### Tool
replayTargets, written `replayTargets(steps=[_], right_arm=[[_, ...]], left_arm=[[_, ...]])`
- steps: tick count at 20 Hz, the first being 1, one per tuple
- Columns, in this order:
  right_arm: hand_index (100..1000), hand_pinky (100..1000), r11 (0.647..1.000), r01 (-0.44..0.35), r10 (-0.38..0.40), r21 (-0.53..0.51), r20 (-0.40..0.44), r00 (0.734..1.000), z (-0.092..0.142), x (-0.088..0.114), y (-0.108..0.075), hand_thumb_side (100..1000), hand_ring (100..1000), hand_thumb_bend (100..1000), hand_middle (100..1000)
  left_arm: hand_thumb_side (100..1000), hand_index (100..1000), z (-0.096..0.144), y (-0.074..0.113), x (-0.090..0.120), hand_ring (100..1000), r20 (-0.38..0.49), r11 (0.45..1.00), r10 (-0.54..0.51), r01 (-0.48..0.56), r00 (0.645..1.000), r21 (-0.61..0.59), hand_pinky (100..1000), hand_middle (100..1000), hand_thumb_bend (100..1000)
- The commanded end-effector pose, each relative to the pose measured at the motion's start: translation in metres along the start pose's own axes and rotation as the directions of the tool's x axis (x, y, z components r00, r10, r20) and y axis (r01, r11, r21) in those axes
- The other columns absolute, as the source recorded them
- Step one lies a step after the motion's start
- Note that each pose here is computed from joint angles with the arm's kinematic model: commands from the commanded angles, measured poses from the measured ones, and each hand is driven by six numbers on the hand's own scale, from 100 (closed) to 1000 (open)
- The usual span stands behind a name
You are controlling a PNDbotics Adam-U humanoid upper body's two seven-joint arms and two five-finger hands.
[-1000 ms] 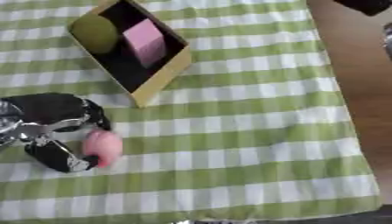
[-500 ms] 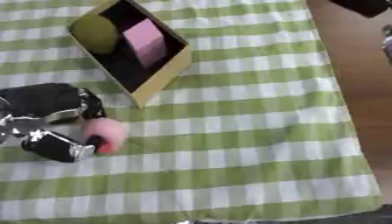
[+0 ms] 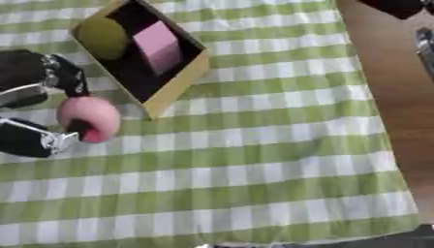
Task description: Pick up objects on the table and place them in the box.
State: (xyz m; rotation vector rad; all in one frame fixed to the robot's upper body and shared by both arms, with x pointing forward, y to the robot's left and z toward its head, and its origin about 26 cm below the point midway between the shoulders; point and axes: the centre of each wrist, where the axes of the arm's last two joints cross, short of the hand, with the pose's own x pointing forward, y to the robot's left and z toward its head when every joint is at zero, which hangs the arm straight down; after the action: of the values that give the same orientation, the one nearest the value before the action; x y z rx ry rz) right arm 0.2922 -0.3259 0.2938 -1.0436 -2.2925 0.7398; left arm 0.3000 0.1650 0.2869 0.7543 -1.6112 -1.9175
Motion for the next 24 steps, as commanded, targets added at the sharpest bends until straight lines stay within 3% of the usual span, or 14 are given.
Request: replayTargets(steps=[1, 11, 24], right_arm=[[872, 895, 1.000, -0.022, 0.023, -0.019, 0.035, 0.999, -0.006, 0.005, -0.011, 489, 846, 100, 797], [872, 895, 1.000, -0.018, 0.019, -0.016, 0.050, 0.999, -0.008, 0.007, -0.011, 485, 846, 100, 798], [872, 895, 0.999, -0.002, 0.004, -0.034, 0.066, 0.998, -0.012, 0.009, -0.011, 480, 847, 100, 798]], left_arm=[[264, 649, 0.011, 0.023, -0.009, 652, -0.068, 0.995, -0.022, 0.029, 0.997, 0.099, 728, 591, 100], [300, 665, -0.027, 0.046, -0.038, 666, -0.164, 0.976, 0.037, 0.000, 0.986, 0.219, 742, 606, 100], [291, 693, -0.086, 0.023, -0.071, 682, -0.200, 0.986, 0.071, -0.039, 0.977, 0.163, 755, 632, 100]])
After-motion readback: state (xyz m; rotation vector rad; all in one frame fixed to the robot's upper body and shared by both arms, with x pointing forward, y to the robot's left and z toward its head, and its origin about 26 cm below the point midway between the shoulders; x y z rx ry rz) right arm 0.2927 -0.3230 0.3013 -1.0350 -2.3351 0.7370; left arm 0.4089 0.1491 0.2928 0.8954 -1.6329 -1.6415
